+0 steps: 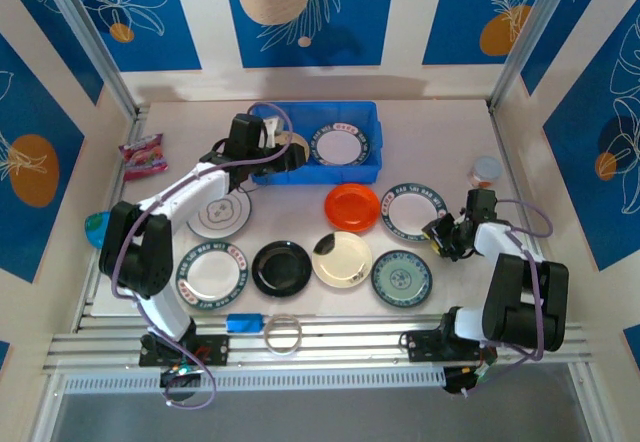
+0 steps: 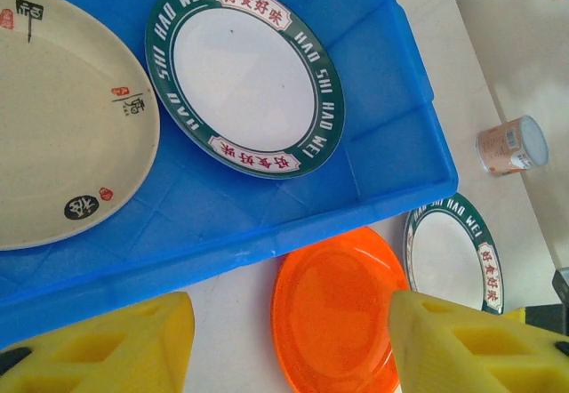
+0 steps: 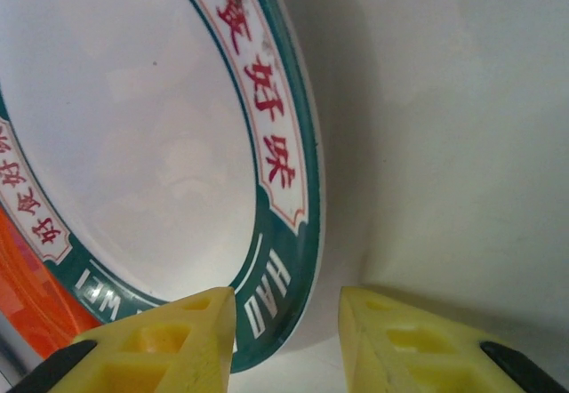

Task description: Place the plates into the plastic bin on the countertop

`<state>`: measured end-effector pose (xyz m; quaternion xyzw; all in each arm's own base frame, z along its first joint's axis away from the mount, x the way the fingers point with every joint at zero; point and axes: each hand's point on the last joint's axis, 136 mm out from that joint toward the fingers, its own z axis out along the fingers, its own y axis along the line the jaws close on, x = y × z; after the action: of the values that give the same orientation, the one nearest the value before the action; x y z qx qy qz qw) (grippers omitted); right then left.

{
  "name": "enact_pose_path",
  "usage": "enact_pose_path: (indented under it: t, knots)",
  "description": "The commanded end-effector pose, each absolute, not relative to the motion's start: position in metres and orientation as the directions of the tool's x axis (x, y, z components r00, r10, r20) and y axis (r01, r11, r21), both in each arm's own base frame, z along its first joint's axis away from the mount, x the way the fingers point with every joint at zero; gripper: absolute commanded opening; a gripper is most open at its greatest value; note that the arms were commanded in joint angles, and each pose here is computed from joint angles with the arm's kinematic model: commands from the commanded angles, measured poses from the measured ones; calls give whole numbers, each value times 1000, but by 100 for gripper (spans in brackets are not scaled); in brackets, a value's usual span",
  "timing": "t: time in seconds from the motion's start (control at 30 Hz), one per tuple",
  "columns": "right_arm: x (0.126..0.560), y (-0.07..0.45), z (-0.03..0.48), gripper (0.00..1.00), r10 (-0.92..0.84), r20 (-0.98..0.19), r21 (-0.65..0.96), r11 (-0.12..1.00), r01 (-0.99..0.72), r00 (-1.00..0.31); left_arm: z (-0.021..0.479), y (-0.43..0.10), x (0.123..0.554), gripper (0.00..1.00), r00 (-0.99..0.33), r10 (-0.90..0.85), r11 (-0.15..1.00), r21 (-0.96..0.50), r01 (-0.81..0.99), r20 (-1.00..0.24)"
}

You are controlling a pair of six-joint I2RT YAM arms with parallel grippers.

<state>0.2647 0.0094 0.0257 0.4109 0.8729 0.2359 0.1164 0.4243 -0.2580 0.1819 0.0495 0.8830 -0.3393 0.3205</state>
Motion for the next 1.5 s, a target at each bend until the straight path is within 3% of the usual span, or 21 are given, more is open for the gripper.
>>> enact_pose_path:
  t: [0.0,0.47,1.0,1.47]
  knots:
    - [267,12,21,36,776,17,520,532,668,-631,187,-266,425,60,-788,-118,755,-570,324,-604]
    - [276,11,14,31,806,30,558,478,678,-592,188,-264,425,59,-790,-119,763,-564,315,-601]
    - [281,5,23,29,807,0,554,492,672,-591,177,-267,427,59,-805,-125,757,-581,300,-580]
    - [282,0,26,10,818,-30,553,492,672,-574,177,-267,429,59,-802,-119,761,-573,305,-585]
